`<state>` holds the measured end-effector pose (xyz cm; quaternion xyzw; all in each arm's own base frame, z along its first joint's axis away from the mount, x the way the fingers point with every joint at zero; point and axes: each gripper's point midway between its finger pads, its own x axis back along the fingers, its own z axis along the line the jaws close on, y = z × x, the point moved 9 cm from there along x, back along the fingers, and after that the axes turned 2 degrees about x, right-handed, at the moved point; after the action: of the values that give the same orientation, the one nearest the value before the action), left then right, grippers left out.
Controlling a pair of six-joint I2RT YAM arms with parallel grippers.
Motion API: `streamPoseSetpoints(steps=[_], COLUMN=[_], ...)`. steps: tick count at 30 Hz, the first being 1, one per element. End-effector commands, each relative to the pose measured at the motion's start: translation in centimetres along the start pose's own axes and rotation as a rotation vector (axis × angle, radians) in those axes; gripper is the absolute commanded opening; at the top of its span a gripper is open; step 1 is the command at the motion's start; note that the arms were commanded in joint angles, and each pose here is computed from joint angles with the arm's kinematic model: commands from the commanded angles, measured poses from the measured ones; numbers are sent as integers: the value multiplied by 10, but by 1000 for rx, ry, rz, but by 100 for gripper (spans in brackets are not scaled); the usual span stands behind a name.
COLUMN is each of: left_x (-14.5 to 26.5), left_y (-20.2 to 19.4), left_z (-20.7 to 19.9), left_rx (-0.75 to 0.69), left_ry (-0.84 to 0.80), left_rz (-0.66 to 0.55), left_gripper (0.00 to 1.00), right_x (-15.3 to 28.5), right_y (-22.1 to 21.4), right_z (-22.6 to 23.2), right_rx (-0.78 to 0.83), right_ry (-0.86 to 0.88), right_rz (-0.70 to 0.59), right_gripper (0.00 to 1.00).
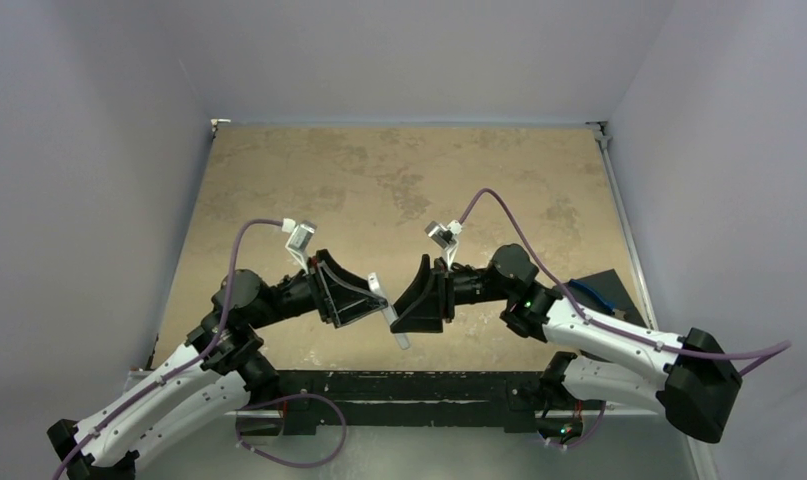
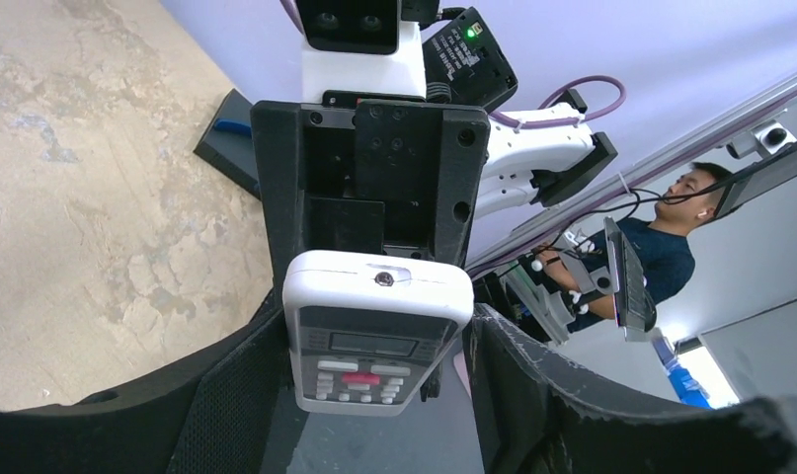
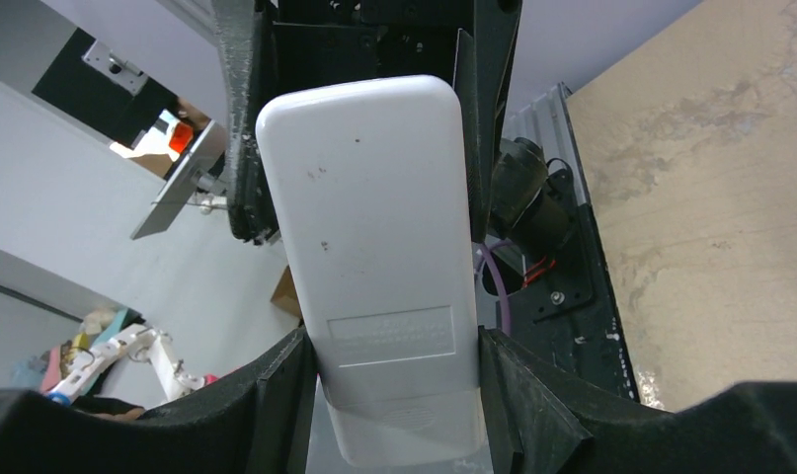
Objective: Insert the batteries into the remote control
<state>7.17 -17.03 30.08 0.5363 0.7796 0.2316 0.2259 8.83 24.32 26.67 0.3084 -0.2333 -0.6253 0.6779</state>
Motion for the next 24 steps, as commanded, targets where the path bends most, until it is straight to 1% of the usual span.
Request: streamPoseSetpoints(steps=[1,6,7,9,10,12,14,16,19,22,23,24], left_x=[-1,0,-1,-1,-1,-2,-4,-5,-7,-8,-8,-9], left_y=[2,2,2,2,2,2,3,4,4,2,2,1], left_z=[-6,-5,-3,1,3,4,6,7,12,20,22,24], left_rx=[-17,-24,-26,-25,-23,-22,-22,-23,-24,-12,-10,-8], left_ry=[-57,-39,-26,13,27,36,46,68,118,172,183,194], left_rz=[-5,-5,-6,-12,-14,-15,-17,-18,-17,-5,-4,-1], left_gripper=[61,48,42,18,11,7,0,0,0,0,0,0], right_x=[-1,0,0,1,2,4,5,8,12,17,19,21], right_y=[9,7,7,7,7,7,7,7,7,9,9,9], right_z=[7,5,4,3,3,3,3,4,5,6,6,7], right_rx=[23,16,14,23,31,34,45,49,71,101,108,118], right_ry=[41,13,0,-30,-41,-59,-82,-104,-144,-210,-230,-246], right_rz=[-35,-38,-37,-37,-35,-38,-43,-43,-44,-48,-49,-51], right_gripper=[16,19,20,24,26,31,40,51,61,75,81,94])
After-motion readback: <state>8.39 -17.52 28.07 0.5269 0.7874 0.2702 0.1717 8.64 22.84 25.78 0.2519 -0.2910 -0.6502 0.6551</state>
